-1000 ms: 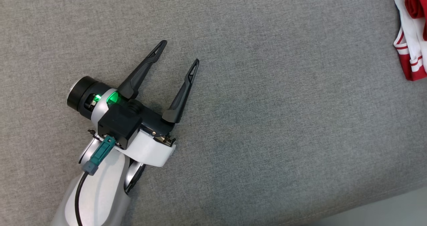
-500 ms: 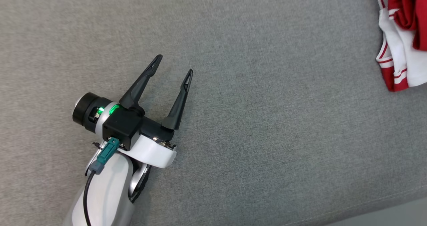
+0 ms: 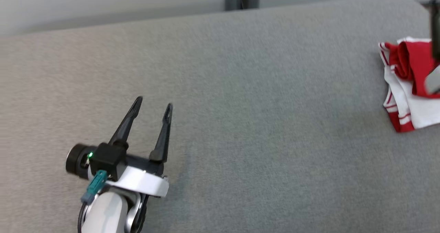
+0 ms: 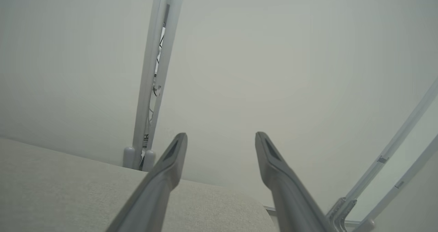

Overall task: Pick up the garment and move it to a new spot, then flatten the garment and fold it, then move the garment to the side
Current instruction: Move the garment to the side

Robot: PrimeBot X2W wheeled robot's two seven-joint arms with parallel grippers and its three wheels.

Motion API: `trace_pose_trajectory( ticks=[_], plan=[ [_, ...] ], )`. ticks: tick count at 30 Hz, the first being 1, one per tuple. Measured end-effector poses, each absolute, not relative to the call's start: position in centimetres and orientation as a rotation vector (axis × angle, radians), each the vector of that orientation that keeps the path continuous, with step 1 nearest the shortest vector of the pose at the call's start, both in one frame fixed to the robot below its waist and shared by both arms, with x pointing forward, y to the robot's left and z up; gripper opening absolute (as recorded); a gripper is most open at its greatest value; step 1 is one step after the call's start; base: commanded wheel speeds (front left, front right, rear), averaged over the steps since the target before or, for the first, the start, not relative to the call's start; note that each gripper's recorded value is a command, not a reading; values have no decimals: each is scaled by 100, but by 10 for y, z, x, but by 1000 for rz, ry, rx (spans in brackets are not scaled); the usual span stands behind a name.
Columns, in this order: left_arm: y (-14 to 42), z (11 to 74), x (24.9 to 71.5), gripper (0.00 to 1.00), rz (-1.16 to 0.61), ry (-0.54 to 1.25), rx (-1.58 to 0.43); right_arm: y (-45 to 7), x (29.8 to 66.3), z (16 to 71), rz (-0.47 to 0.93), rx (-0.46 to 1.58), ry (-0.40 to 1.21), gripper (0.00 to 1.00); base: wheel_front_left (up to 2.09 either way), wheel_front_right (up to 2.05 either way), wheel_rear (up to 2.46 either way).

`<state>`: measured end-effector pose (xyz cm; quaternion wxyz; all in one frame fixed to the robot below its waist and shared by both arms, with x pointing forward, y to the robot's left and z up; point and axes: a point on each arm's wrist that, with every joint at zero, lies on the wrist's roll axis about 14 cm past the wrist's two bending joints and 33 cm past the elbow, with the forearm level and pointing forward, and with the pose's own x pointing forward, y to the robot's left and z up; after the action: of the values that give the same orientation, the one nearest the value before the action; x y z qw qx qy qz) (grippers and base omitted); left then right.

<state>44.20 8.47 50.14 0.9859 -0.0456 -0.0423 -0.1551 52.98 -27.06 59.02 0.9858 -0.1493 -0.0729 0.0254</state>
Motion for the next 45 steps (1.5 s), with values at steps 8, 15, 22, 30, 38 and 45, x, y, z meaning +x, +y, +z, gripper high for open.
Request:
trace_pose_trajectory(
  ticks=[8,15,22,30,38,45],
  plan=[
    [141,517,400,100,-133,-109,-90,-191,487,582,192,-148,-213,100,0,0,0],
    [180,508,360,100,5,-85,-127,-143,445,579,268,-46,-256,100,0,0,0],
    [198,519,340,100,60,-131,-182,-118,407,566,284,-16,-248,100,0,0,0],
    [203,523,331,100,87,-150,-218,-127,384,554,229,27,-221,100,0,0,0],
    [200,511,330,100,94,-111,-225,-128,376,533,216,135,-153,100,0,0,0],
    [194,499,331,100,79,-69,-236,-134,377,524,192,188,-127,100,0,0,0]
  ],
)
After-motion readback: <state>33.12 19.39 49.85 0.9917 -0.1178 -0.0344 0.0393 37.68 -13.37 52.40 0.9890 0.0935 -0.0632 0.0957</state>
